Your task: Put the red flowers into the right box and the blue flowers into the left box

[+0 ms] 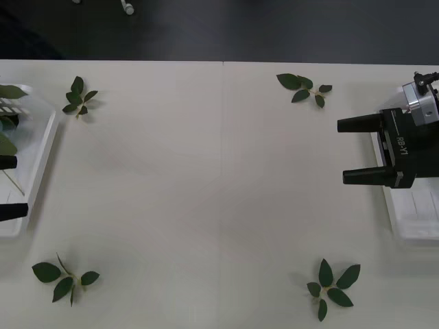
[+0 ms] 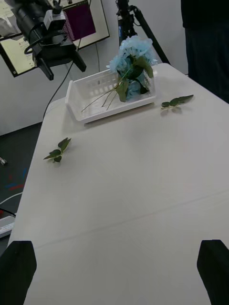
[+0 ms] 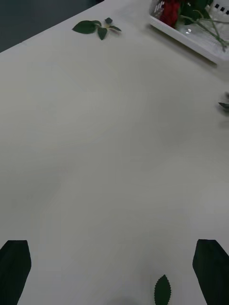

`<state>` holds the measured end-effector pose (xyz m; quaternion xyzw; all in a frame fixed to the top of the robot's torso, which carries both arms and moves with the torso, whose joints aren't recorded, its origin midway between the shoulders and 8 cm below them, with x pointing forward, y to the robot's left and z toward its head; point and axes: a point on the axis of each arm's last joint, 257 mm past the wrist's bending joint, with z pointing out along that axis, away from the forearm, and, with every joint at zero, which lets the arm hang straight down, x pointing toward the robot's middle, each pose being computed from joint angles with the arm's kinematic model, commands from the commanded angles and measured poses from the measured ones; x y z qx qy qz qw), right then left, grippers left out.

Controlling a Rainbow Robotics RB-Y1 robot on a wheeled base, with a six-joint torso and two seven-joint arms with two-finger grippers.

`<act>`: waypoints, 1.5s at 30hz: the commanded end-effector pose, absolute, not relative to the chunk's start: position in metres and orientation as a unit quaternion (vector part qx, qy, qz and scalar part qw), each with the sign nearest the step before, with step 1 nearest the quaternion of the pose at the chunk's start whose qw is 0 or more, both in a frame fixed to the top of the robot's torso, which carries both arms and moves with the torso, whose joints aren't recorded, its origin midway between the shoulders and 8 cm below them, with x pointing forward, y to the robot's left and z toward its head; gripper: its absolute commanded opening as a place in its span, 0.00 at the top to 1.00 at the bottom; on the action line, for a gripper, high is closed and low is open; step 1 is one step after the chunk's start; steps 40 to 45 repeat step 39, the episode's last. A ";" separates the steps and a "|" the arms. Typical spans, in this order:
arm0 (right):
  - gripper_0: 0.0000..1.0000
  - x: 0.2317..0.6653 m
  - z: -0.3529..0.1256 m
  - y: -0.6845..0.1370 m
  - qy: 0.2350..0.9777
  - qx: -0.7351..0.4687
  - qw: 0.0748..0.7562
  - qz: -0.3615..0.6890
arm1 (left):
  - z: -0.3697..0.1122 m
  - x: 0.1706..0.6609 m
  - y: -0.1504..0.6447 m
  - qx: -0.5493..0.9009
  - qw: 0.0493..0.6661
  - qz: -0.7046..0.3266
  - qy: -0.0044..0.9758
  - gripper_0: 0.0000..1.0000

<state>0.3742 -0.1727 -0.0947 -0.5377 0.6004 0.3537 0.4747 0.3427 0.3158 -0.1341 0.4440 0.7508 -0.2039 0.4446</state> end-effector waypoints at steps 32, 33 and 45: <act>0.00 0.374 -0.087 -0.172 0.593 -0.549 0.477 0.345 | -0.116 0.394 0.225 0.548 0.466 -0.229 0.656 0.00; 0.00 0.374 -0.087 -0.172 0.593 -0.549 0.477 0.345 | -0.116 0.394 0.225 0.548 0.466 -0.229 0.656 0.00; 0.00 0.374 -0.087 -0.172 0.593 -0.549 0.477 0.345 | -0.116 0.394 0.225 0.548 0.466 -0.229 0.656 0.00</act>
